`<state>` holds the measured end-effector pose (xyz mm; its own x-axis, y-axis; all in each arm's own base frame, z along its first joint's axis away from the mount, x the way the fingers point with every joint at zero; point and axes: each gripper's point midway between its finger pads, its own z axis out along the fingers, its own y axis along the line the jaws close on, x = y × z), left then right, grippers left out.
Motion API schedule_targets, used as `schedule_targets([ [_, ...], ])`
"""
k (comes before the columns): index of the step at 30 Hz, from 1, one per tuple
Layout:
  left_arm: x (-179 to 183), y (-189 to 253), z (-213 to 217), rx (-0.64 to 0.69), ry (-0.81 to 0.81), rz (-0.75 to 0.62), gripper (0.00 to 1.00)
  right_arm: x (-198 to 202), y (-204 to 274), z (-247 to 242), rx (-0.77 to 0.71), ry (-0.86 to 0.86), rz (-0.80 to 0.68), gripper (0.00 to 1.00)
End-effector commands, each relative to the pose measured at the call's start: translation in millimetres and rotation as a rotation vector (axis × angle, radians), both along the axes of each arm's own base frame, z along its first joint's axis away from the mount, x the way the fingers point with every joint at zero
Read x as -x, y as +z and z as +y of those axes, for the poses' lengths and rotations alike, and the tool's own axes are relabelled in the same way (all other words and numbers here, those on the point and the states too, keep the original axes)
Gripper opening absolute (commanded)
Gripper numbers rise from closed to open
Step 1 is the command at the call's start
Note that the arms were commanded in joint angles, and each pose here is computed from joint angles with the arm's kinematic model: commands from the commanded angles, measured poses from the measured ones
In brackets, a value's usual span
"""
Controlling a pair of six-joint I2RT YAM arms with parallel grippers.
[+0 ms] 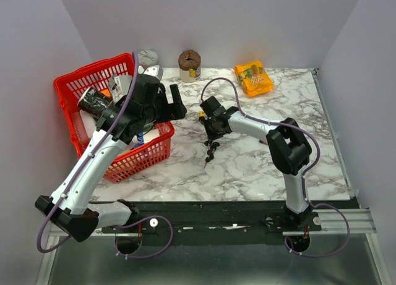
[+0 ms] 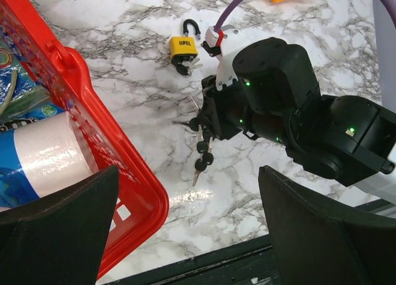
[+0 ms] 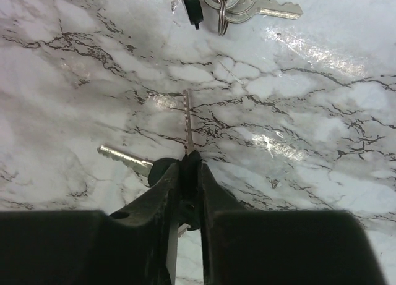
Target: Unlock with the key
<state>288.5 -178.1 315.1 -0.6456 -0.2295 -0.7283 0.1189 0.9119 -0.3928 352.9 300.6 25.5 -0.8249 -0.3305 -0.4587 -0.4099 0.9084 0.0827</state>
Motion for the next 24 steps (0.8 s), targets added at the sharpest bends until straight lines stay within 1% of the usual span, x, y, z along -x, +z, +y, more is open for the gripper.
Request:
schedule_targets([
  [1,6.8,7.2,1.6,0.016,-0.020,-0.024,0.99,15.8,-20.8,-10.2,0.056,-0.013,0.066,0.17],
  [4,7.8,12.7,3.6,0.023,-0.019,-0.051,0.99,15.6,-12.2,-9.6,0.037,-0.023,0.055,0.03],
  [5,7.9,13.3,3.4,0.026,-0.020,-0.055,0.99,14.7,-8.7,-9.5,0.032,-0.025,0.046,0.01],
  [9,7.9,18.4,-3.9,0.051,-0.054,-0.072,0.99,12.6,16.3,-6.8,-0.063,-0.011,0.006,0.01],
  [11,7.7,21.2,-8.3,0.065,-0.075,-0.077,0.99,16.1,39.5,0.6,-0.190,0.018,-0.012,0.01],
  [13,6.1,23.4,-12.8,0.074,-0.091,-0.082,0.99,14.5,62.1,-2.9,-0.261,0.006,-0.057,0.01],
  [15,4.5,26.0,-18.8,0.090,-0.113,-0.082,0.99,19.5,76.4,-2.2,-0.326,0.026,-0.056,0.01],
  [17,4.7,28.2,-23.9,0.106,-0.130,-0.078,0.99,19.1,96.2,-7.6,-0.395,0.026,-0.092,0.01],
  [18,2.4,26.8,-26.8,0.108,-0.137,-0.073,0.99,24.3,102.1,-5.3,-0.441,0.050,-0.079,0.01],
  [19,1.4,25.6,-27.9,0.112,-0.137,-0.066,0.99,19.0,110.8,-8.5,-0.478,0.048,-0.103,0.01],
  [21,-0.2,25.2,-34.1,0.125,-0.154,-0.057,0.99,29.0,127.0,-8.1,-0.546,0.094,-0.108,0.01],
  [24,0.5,25.8,-46.2,0.161,-0.202,-0.044,0.99,31.6,155.6,-9.4,-0.599,0.138,-0.172,0.01],
])
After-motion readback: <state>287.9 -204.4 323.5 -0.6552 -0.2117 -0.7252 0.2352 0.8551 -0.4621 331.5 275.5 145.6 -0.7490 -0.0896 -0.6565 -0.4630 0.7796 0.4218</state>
